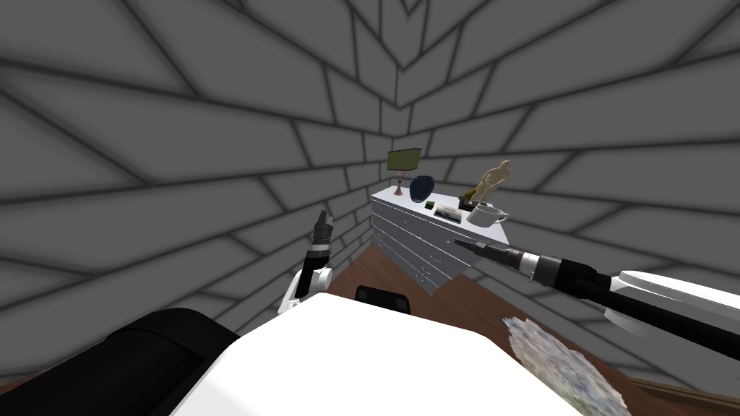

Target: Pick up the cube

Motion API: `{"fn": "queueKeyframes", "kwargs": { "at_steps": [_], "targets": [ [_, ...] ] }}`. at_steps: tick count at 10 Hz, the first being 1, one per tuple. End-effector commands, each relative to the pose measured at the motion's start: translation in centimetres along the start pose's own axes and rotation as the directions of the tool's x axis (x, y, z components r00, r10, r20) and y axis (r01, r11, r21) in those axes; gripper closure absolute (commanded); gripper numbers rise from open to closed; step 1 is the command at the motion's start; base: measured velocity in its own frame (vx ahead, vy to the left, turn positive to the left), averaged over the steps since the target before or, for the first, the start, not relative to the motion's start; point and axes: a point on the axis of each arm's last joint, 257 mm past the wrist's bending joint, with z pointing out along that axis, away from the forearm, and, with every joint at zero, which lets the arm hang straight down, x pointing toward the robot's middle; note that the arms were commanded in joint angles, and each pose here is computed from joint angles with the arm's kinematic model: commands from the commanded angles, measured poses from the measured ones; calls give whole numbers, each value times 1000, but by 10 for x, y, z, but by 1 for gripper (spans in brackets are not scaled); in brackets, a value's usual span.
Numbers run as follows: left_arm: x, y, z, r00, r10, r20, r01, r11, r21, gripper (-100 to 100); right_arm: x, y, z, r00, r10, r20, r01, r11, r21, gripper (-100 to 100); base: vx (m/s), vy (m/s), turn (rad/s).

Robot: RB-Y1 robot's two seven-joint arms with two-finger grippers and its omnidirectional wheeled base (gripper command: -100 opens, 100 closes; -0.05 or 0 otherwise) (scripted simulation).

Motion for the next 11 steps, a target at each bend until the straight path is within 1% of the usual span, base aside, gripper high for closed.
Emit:
{"fn": "queueKeyframes", "kwargs": {
  "at_steps": [1, 2, 3, 4, 6, 7, 8, 9, 10, 11],
  "targets": [
    [0, 0, 0, 1000, 0, 0, 0, 1000, 0, 0, -4, -1, -1, 999, -29, -27, 29, 1000, 3, -100, 9, -2, -2],
    [0, 0, 0, 1000, 0, 0, 0, 1000, 0, 0, -2, -9, -6, 998, -37, -59, 38, 999, 16, -100, 22, 0, 106],
    [0, 0, 0, 1000, 0, 0, 0, 1000, 0, 0, -5, -9, -7, 995, -61, -79, 63, 998, 17, -100, 25, -10, 77],
    [0, 0, 0, 1000, 0, 0, 0, 1000, 0, 0, -3, -16, -11, 992, -66, -110, 69, 997, 28, -100, 40, -20, 134],
    [0, 0, 0, 1000, 0, 0, 0, 1000, 0, 0, -9, -16, -12, 985, -101, -140, 106, 994, 28, -100, 31, -16, 22],
    [0, 0, 0, 1000, 0, 0, 0, 1000, 0, 0, -8, -23, -17, 979, -108, -174, 116, 993, 37, -100, 39, -16, 133],
    [0, 0, 0, 1000, 0, 0, 0, 1000, 0, 0, -12, -23, -17, 973, -129, -192, 138, 990, 37, -100, 39, -27, 82],
    [0, 0, 0, 1000, 0, 0, 0, 1000, 0, 0, -10, -29, -22, 966, -130, -224, 144, 989, 45, -100, 65, -37, 137],
    [0, 0, 0, 1000, 0, 0, 0, 1000, 0, 0, -14, -29, -22, 958, -154, -243, 169, 985, 43, -100, 56, -36, 70],
    [0, 0, 0, 1000, 0, 0, 0, 1000, 0, 0, -15, -29, -22, 956, -157, -246, 173, 984, 43, -100, 20, -14, -7]
  ]
}}
